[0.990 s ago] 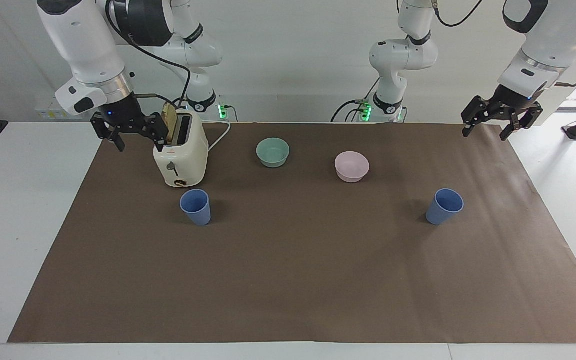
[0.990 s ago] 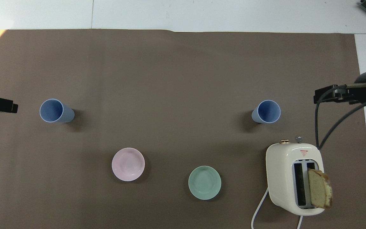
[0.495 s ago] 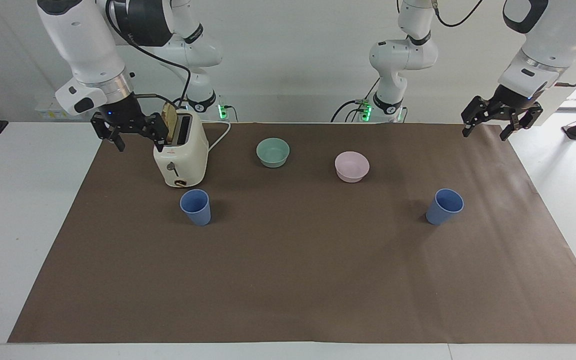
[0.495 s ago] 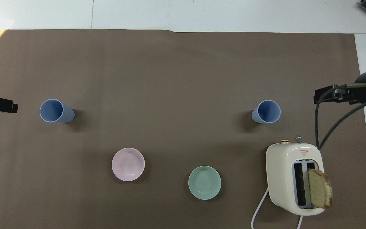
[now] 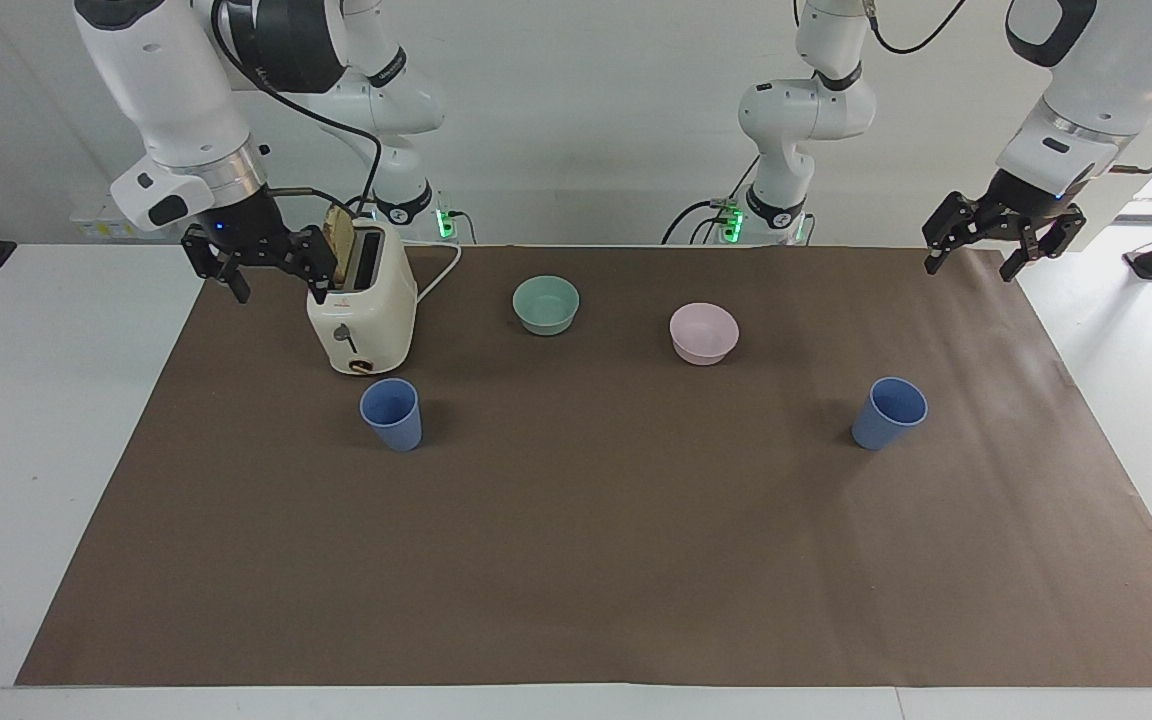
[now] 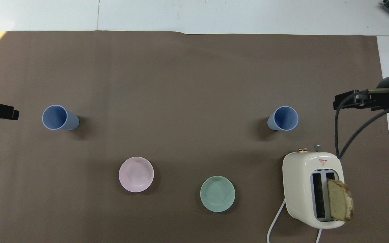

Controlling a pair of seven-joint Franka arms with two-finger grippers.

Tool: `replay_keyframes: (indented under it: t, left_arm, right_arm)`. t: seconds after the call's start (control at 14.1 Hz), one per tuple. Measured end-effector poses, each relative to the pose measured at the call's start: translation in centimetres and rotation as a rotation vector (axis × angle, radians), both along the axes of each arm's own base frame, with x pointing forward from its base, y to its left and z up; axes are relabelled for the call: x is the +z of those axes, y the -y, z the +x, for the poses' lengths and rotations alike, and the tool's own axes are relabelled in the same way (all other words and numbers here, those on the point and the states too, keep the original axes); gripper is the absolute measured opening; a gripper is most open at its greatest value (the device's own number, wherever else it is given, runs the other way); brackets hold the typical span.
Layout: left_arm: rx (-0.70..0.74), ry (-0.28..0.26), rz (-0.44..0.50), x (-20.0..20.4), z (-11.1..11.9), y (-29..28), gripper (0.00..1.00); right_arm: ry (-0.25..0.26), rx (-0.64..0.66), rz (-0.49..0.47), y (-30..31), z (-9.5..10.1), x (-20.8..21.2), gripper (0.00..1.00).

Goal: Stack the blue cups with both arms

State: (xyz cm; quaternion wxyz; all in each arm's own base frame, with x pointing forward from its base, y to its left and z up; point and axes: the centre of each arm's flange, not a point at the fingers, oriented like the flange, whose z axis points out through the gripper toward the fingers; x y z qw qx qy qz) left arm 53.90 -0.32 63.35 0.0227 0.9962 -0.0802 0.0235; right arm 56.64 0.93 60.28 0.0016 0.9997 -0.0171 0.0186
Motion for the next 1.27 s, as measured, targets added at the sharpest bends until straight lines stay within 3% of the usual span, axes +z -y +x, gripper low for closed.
replay_keyframes:
  t: [1.06, 1.27]
  left_arm:
    - [0.0, 0.003, 0.0, 0.0, 0.05, -0.09, 1.0]
    - [-0.017, 0.025, 0.002, -0.67, 0.78, -0.15, 1.0]
  right_arm:
    - [0.0, 0.0, 0.0, 0.01, 0.0, 0.0, 1.0]
    - [0.0, 0.0, 0.0, 0.01, 0.0, 0.0, 1.0]
